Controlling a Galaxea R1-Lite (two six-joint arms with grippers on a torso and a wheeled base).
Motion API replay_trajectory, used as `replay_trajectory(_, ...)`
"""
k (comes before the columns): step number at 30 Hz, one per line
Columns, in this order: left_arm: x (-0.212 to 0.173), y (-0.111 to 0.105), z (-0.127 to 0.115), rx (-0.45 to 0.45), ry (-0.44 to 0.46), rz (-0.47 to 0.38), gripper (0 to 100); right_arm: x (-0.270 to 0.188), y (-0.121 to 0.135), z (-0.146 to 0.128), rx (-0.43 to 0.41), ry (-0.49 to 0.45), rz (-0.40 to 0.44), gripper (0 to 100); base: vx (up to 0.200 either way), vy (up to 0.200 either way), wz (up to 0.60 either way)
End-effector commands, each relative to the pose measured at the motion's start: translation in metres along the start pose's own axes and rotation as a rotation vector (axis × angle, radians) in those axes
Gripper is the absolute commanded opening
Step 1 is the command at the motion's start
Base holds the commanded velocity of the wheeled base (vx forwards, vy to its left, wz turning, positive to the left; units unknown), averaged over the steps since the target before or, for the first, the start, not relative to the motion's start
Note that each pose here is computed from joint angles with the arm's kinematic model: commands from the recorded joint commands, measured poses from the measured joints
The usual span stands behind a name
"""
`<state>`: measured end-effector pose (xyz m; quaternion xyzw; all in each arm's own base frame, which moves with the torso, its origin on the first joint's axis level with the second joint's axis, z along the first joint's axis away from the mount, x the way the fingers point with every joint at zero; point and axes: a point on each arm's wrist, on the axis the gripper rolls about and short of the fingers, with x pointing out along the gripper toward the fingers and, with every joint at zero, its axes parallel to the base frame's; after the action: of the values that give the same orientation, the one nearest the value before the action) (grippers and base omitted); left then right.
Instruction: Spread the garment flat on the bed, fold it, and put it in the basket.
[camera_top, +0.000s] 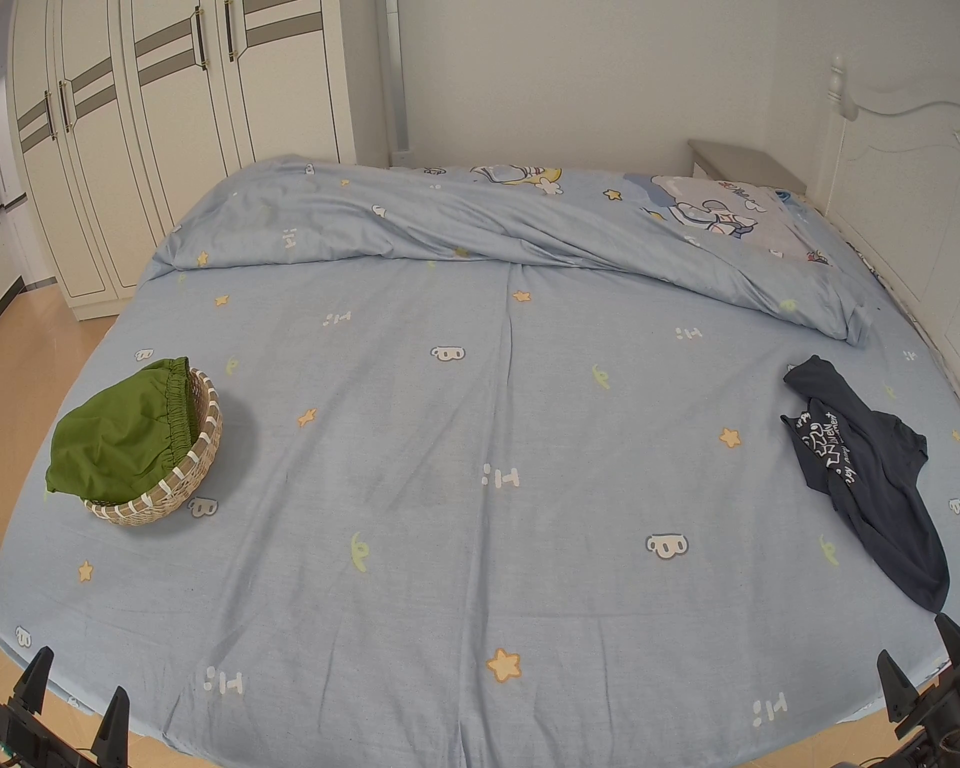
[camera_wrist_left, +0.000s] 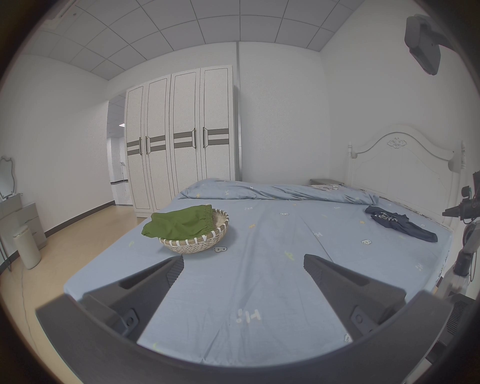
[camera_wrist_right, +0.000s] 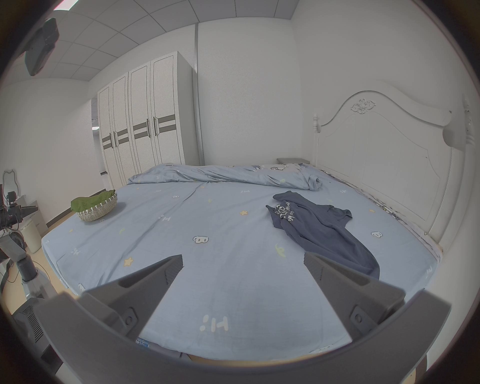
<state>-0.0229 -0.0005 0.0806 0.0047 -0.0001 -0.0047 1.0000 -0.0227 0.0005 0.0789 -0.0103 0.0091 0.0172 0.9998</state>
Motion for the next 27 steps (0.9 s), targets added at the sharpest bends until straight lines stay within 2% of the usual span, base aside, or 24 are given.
replay_trajectory(1,0.0007,0.0000,-0.0047,0.000,0.009,0.002,100,0.0003,0.0000,-0.0025,-0.001,0.004,0.001,100,-0.200,0.000,0.00)
replay_trajectory(10,0.0007,0.0000,-0.0047,0.000,0.009,0.000,100,0.0003,0.0000,-0.0025,-0.001,0.004,0.001,100,-0.200,0.000,0.00)
replay_trajectory(27,0.0007,-0.0001,-0.0047,0.003,0.009,0.000,100,0.0003,0.0000,-0.0025,0.001,0.004,0.001,100,0.000,0.000,0.00)
